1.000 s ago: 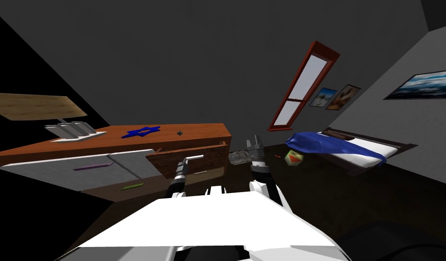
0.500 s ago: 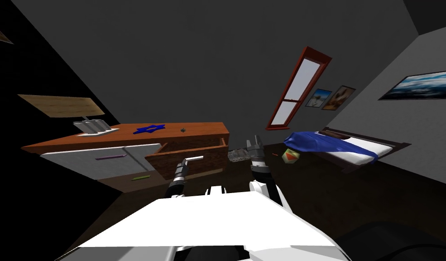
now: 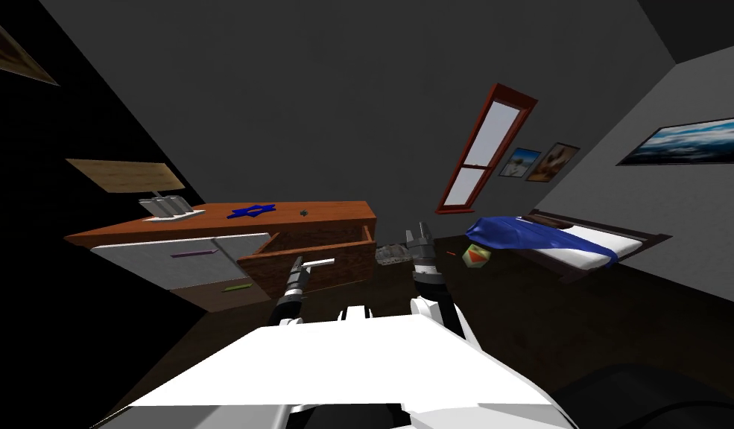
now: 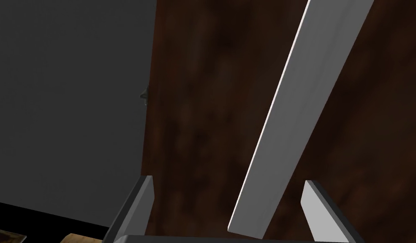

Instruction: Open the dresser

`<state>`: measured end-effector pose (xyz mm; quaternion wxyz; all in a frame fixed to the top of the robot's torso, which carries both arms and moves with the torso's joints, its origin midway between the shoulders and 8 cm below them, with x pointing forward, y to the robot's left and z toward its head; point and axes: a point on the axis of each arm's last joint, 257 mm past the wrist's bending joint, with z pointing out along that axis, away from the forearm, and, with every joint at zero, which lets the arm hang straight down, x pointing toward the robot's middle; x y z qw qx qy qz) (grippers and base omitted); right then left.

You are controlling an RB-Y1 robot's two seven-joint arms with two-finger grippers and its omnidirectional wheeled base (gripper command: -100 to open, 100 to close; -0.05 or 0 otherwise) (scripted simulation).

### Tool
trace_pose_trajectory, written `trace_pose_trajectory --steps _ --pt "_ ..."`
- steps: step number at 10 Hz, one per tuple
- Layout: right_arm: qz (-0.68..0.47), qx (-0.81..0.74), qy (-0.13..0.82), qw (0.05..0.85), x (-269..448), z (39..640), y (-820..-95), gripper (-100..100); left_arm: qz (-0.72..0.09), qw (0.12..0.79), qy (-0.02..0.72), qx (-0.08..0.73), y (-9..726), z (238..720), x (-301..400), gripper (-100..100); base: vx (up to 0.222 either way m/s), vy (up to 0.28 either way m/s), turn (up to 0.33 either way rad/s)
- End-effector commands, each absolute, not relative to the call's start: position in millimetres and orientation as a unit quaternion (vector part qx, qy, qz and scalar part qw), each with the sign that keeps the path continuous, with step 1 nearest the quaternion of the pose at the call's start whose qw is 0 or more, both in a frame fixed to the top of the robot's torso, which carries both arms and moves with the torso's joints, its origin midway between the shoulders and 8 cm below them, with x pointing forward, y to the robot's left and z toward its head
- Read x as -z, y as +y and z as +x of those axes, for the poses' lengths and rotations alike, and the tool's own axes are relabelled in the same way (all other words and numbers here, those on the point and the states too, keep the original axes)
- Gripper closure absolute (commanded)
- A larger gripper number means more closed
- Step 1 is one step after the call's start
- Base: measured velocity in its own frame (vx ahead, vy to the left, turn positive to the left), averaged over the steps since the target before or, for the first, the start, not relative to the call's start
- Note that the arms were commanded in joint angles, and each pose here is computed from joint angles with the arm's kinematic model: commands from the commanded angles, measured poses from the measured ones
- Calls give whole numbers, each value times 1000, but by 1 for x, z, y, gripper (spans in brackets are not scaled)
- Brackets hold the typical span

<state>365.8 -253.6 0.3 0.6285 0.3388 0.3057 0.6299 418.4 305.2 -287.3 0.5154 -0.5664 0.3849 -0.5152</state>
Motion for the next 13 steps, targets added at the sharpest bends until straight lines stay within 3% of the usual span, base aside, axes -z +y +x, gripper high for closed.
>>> trace_pose_trajectory --steps 1,7,8,13 --pt "339 -630 306 628 0 366 -254 0 -567 514 386 516 306 423 274 -100 -6 -8 8" --pt "339 -630 306 628 0 366 -254 0 -571 509 391 512 309 426 256 -100 -12 -9 4" --pt "339 -630 306 628 0 366 -254 0 -573 507 393 510 309 426 258 0 0 0 0" --pt "339 -630 306 628 0 366 -254 0 -578 504 396 506 310 424 264 0 0 0 0"
